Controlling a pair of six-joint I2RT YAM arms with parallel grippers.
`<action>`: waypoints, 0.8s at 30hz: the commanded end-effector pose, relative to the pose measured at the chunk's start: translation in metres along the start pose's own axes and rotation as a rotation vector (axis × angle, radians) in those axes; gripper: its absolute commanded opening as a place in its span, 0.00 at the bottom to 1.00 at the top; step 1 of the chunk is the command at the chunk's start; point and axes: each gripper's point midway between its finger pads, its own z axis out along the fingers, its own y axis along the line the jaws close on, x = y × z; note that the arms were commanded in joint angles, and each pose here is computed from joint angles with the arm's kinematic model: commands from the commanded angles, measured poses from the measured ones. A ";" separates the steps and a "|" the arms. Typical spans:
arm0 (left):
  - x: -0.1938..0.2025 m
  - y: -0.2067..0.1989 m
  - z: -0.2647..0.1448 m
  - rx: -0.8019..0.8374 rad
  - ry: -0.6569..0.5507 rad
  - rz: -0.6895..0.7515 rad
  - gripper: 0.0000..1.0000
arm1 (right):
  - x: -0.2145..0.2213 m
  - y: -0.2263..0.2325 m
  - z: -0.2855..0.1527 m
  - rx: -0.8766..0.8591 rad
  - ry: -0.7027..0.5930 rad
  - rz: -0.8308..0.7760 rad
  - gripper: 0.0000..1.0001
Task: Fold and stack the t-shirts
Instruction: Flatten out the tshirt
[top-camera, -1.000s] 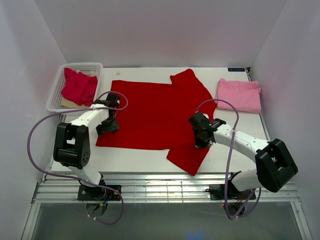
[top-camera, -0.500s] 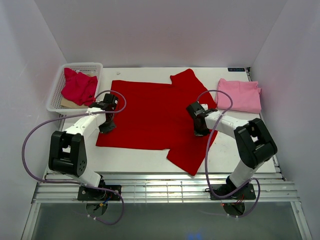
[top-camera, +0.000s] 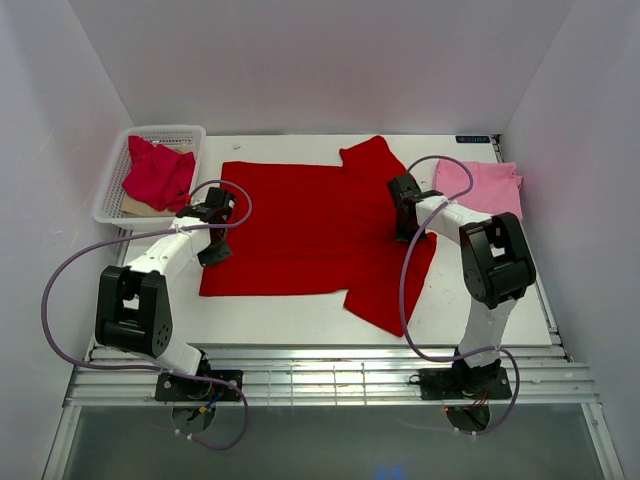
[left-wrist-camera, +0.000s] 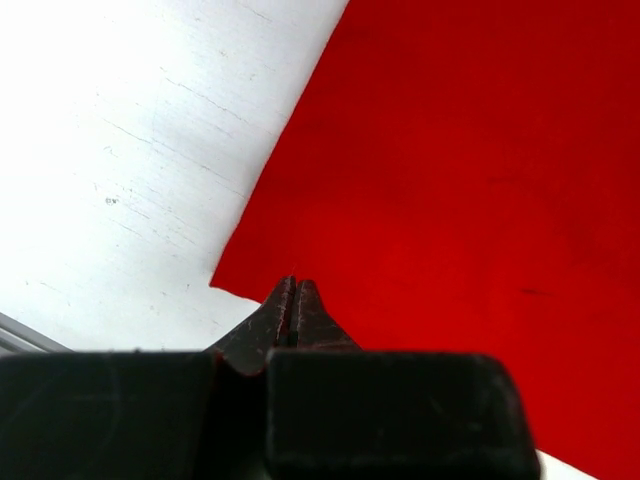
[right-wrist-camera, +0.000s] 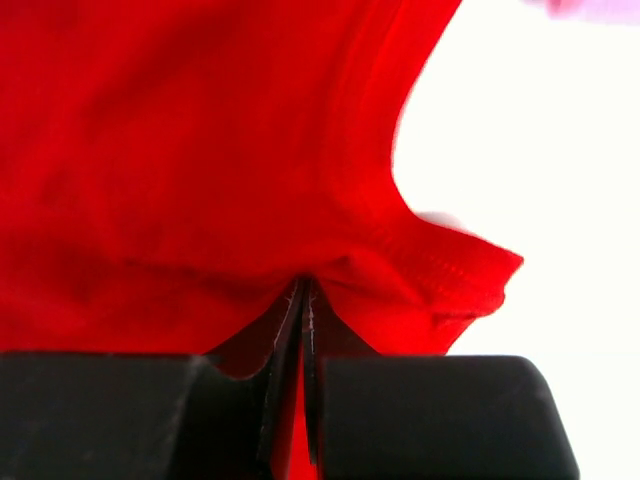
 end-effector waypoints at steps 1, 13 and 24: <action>-0.008 0.001 -0.009 0.029 -0.041 -0.016 0.00 | -0.025 0.000 0.006 -0.006 -0.027 0.000 0.08; -0.008 -0.003 -0.008 0.040 -0.038 -0.018 0.00 | -0.036 -0.020 0.014 0.012 -0.009 0.001 0.08; 0.020 0.019 -0.009 -0.054 0.063 0.008 0.25 | -0.019 -0.016 -0.048 -0.108 -0.090 0.006 0.27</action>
